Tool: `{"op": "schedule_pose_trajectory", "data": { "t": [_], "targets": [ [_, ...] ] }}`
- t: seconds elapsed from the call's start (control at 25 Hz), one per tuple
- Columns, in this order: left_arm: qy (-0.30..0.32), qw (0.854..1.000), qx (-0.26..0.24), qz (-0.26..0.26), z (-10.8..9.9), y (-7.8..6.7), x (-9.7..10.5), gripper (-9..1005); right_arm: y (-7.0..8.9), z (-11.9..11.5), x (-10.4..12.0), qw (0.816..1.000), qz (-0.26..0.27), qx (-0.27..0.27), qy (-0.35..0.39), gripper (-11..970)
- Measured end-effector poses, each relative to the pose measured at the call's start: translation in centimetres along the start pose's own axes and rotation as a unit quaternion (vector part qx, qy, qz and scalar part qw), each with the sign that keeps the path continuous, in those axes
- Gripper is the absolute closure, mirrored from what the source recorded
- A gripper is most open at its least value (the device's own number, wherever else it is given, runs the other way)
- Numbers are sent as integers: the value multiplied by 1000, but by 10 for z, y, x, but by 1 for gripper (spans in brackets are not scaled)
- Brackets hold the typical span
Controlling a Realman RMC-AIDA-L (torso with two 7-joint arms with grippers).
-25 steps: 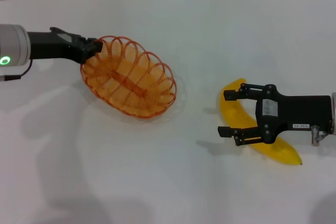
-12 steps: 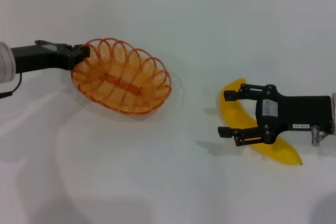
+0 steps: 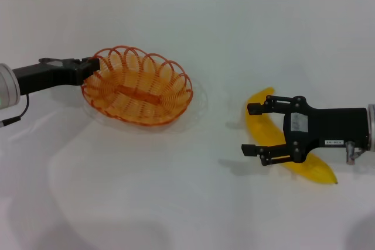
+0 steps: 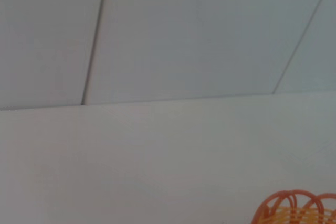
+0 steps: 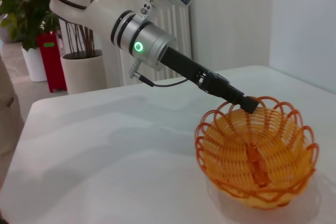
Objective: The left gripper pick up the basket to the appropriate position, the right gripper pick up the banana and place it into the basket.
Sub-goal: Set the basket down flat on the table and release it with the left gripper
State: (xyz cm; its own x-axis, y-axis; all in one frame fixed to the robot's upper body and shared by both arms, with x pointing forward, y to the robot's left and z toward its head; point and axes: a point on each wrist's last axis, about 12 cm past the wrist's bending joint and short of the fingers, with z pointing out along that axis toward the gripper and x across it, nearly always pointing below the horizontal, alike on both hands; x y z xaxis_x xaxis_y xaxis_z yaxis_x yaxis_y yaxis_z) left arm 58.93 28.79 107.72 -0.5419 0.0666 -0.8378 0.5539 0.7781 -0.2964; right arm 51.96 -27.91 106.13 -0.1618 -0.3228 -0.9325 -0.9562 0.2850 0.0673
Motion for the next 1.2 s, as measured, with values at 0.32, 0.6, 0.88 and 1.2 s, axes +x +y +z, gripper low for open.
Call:
{"op": "schedule_pose_trajectory", "data": {
  "t": [0.32, 0.6, 0.88, 1.2],
  "targets": [
    [-15, 999, -9, -29, 3, 2, 12, 853, 0, 1, 0, 1000, 3, -3, 3, 70],
    [-28, 998, -8, -46, 5, 2, 19, 840, -1, 1, 0, 1000, 3, -2, 3, 70],
    [-39, 997, -12, -72, 6, 1, 31, 828, -1, 2, 0, 1000, 2, -2, 4, 70],
    [-39, 996, -20, -73, 7, 2, 34, 815, -1, 2, 0, 1000, 2, -2, 5, 70]
  ]
}}
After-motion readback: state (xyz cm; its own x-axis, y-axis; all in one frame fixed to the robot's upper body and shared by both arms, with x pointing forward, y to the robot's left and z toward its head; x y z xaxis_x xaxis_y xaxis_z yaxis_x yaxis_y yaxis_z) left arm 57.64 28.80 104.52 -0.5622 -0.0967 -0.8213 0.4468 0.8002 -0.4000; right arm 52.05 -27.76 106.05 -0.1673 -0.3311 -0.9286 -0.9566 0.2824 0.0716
